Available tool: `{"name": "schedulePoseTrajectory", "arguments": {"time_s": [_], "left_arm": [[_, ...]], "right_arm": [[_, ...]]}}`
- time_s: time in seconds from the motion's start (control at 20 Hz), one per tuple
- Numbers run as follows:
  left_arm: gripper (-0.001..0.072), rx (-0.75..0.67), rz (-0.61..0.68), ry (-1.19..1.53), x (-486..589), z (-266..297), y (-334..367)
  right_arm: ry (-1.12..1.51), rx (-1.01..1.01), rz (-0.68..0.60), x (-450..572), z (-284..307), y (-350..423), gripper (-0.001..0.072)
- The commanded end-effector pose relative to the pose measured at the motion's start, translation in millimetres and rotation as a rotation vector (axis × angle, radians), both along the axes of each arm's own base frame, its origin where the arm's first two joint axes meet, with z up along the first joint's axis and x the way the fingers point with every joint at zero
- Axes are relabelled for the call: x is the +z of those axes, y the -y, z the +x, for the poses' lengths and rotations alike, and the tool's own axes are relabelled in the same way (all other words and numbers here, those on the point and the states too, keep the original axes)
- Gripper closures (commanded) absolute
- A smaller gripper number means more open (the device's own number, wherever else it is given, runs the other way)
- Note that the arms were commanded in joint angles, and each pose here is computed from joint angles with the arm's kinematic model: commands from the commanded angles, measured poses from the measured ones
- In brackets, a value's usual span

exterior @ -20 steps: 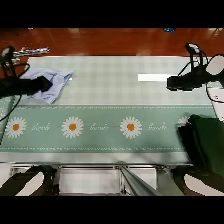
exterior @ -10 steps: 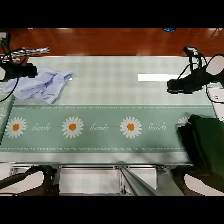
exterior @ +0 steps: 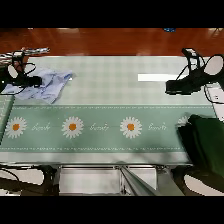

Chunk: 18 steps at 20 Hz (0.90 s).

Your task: Fold the shirts.

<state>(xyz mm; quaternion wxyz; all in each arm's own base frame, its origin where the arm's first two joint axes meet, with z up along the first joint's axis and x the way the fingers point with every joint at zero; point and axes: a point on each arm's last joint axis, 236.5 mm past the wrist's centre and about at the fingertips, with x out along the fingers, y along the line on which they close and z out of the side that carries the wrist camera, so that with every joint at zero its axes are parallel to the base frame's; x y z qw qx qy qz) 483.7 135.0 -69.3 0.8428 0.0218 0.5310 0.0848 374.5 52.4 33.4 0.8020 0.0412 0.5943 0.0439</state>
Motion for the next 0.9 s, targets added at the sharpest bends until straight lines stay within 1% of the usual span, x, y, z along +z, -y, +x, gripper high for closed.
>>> {"name": "schedulePoseTrajectory", "arguments": {"time_s": [0.0,0.1,0.15,0.2,0.3,0.35,0.5,0.65,0.75,0.85], "left_arm": [[0.0202,0.013,-0.021,-0.106,-26.4,-13.7,-1.8],[0.0213,0.027,-0.046,-0.212,-38.4,-33.1,0.4],[0.0427,0.044,-0.065,-0.288,-42.1,-46.9,1.9],[0.0681,0.053,-0.079,-0.350,-40.6,-57.6,3.1],[0.0685,0.061,-0.097,-0.365,-22.5,-58.1,6.6],[0.0685,0.065,-0.135,-0.315,-6.1,-48.1,14.5],[0.0685,0.073,-0.294,-0.030,80.9,2.6,49.3],[0.0686,0.024,-0.464,0.275,198.0,36.2,88.6],[0.0685,-0.026,-0.522,0.430,271.3,38.1,107.0],[0.0686,-0.086,-0.539,0.551,334.0,28.8,124.1]], "right_arm": [[-0.004,0.014,0.006,-0.4,-2.2,-12.0,0.0302],[-0.005,0.031,0.008,-0.3,-3.5,-19.3,0.0302],[-0.006,0.032,0.012,-0.2,-3.9,-21.4,0.0302],[-0.006,0.031,0.018,0.3,-4.3,-23.1,0.0303],[0.004,0.029,0.036,5.1,-5.0,-26.5,0.0302],[0.017,0.029,0.040,10.3,-5.7,-27.1,0.0302],[0.082,0.031,0.045,34.6,-9.1,-26.0,0.0303],[0.168,0.032,0.053,65.8,-15.8,-24.6,0.0302],[0.222,0.034,0.062,86.1,-21.9,-24.5,0.0302],[0.274,0.035,0.072,105.0,-28.9,-24.3,0.0302]]}}
